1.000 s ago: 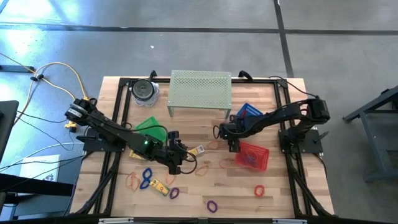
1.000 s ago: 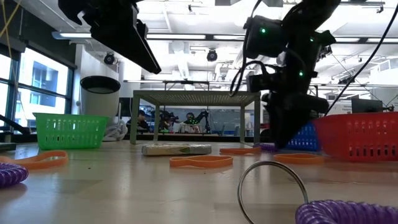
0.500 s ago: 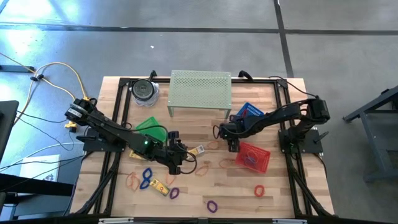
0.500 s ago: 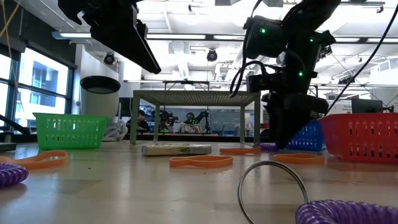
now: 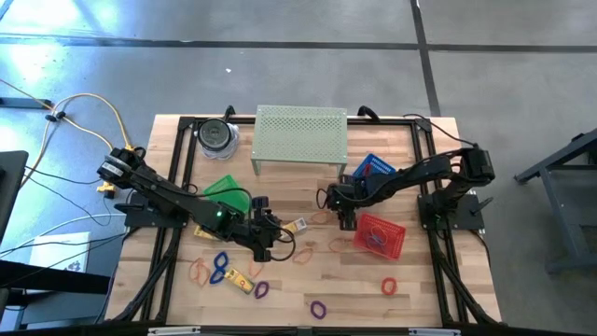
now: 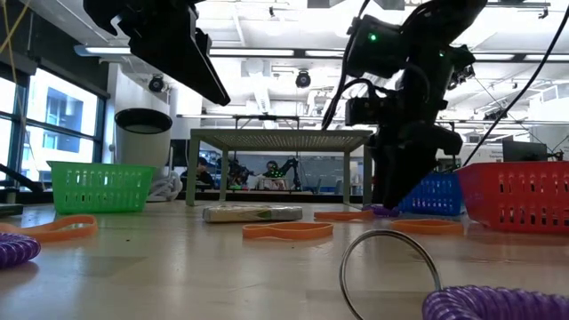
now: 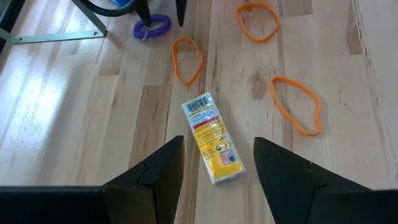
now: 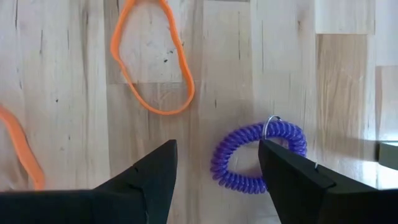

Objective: Pick & Place Office Desk Supplies
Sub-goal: Put the blue spring keychain into the blue basket

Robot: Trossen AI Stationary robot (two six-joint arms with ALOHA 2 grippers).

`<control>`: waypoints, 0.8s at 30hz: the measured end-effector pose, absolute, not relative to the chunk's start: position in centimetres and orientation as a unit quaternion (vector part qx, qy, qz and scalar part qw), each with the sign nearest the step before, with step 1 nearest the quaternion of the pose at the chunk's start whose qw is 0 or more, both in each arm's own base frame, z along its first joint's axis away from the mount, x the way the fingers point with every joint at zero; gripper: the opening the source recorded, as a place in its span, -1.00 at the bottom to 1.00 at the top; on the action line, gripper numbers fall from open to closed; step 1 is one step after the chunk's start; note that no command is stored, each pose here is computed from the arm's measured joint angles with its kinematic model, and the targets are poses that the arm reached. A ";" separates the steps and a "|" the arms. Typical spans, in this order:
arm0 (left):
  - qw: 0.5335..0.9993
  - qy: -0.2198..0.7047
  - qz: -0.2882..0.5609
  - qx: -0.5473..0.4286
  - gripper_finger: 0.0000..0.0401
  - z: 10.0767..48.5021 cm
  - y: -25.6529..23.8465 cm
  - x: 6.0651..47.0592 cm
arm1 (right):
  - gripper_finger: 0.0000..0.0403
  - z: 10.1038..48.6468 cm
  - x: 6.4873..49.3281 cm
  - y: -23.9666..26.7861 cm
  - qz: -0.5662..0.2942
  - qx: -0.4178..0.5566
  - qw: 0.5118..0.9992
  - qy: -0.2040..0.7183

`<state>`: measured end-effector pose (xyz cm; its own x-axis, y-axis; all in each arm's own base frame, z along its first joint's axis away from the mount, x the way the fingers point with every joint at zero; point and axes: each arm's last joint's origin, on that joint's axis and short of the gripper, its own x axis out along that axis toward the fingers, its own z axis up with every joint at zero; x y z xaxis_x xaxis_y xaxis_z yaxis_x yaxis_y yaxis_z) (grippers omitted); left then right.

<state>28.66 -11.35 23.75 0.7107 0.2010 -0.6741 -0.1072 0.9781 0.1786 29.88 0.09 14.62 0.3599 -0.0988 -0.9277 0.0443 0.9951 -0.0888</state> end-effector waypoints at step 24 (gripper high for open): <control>0.923 0.371 0.083 0.063 -0.08 23.8 -11.4 28.7 | 0.06 13.0 30.3 -0.3 -0.048 0.022 0.811 0.582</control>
<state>28.66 -11.35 23.75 0.7109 0.2006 -0.6741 -0.1068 0.9781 0.1784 30.29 -0.28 12.95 0.3171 -0.0516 -0.9470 0.1030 0.9945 -0.0197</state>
